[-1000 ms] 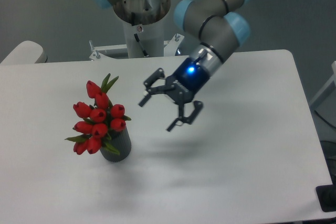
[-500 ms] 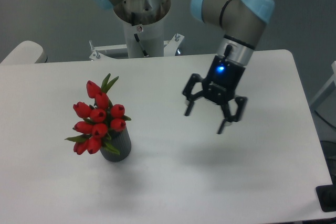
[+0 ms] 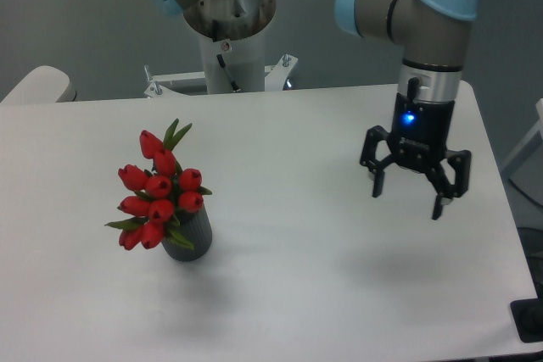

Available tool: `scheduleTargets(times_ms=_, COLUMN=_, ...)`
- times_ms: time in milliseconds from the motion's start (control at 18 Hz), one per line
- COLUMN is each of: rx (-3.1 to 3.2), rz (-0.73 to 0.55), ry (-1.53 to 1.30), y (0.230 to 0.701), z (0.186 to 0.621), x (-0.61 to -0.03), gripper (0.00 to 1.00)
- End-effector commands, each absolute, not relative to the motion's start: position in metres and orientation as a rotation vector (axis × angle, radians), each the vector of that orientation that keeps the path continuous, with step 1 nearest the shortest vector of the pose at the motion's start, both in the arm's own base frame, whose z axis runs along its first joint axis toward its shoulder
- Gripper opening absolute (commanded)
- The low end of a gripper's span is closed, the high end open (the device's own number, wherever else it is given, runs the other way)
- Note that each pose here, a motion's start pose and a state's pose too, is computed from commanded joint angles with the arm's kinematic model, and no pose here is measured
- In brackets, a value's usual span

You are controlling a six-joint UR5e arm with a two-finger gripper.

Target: Insert the flowers into the vase

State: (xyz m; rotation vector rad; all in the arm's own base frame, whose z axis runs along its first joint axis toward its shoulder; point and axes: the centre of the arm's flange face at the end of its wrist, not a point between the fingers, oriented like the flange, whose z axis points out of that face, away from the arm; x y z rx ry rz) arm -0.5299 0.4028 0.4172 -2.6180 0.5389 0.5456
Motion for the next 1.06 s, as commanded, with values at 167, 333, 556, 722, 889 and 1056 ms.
scheduleTargets(times_ms=167, rx=-2.689, rz=0.521, ry=0.621, y=0.414, z=0.422, x=-0.526, gripper=1.00)
scheduleTargets(times_ms=333, rx=-2.767, rz=0.506, ry=0.678, y=0.430, z=0.436, x=-0.526, gripper=1.00)
scheduleTargets(times_ms=556, rx=-2.823, rz=0.497, ry=0.772, y=0.441, z=0.443, x=-0.525, gripper=1.00)
scheduleTargets(times_ms=722, rx=-2.830, rz=0.492, ry=0.816, y=0.450, z=0.449, x=-0.527, gripper=1.00)
scheduleTargets(times_ms=889, rx=-2.835, rz=0.490, ry=0.819, y=0.451, z=0.450, x=-0.528, gripper=1.00)
scheduleTargets(times_ms=1056, rx=-2.834, rz=0.490, ry=0.821, y=0.452, z=0.450, x=-0.527, gripper=1.00)
